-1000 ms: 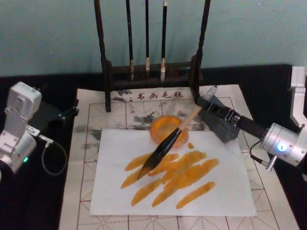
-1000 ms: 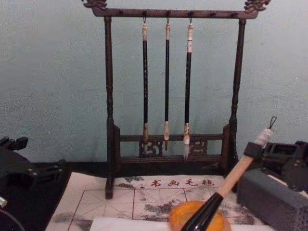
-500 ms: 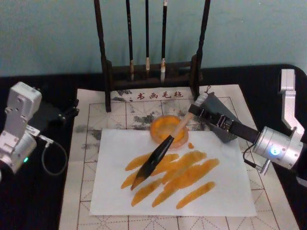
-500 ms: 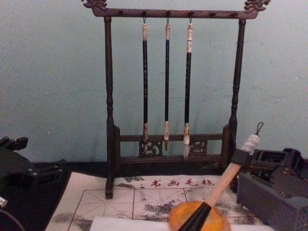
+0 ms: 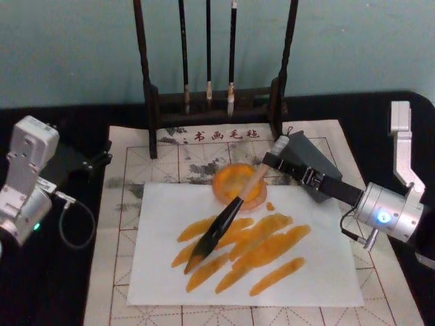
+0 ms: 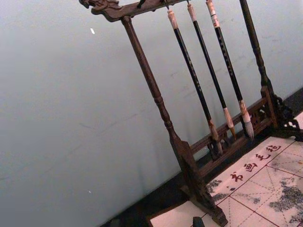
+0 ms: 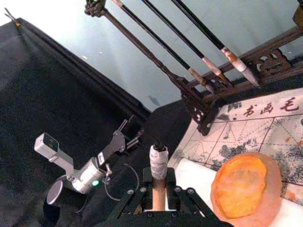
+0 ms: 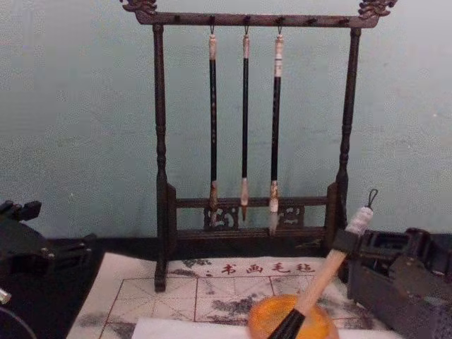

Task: Pick up the brush from the inkstone, write on the paper, then place the brush back to its original position.

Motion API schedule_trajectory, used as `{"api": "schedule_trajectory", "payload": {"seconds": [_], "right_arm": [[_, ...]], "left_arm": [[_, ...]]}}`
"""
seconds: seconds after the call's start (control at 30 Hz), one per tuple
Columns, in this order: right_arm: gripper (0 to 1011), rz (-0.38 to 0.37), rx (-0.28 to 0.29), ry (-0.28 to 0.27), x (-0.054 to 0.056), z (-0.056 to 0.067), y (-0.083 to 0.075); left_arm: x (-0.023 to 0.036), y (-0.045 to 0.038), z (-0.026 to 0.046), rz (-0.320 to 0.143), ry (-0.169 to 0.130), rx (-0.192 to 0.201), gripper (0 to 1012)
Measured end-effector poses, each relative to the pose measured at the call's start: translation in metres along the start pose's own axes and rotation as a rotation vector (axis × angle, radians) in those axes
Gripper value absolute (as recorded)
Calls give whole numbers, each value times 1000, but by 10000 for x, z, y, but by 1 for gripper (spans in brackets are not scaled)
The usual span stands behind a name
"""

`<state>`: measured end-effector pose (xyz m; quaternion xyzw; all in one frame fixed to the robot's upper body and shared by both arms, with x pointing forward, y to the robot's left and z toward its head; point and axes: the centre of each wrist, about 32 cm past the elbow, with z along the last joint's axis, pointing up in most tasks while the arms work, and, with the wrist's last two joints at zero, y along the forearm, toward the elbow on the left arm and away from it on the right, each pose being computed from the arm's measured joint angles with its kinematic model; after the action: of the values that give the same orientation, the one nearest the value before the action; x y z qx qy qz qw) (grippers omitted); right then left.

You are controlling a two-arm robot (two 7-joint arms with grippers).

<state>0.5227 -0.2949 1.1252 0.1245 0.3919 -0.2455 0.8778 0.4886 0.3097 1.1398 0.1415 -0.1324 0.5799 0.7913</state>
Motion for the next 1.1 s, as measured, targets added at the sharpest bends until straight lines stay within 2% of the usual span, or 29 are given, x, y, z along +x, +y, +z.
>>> {"api": "schedule_trajectory", "payload": {"seconds": [0.6, 1.1], "right_arm": [[181, -30, -7, -5, 28, -12, -34], [181, -58, 21, -9, 59, 22, -120]], "left_arm": [[0, 0, 0, 0, 0, 0, 1001], [0, 0, 0, 0, 0, 0, 1001]]}}
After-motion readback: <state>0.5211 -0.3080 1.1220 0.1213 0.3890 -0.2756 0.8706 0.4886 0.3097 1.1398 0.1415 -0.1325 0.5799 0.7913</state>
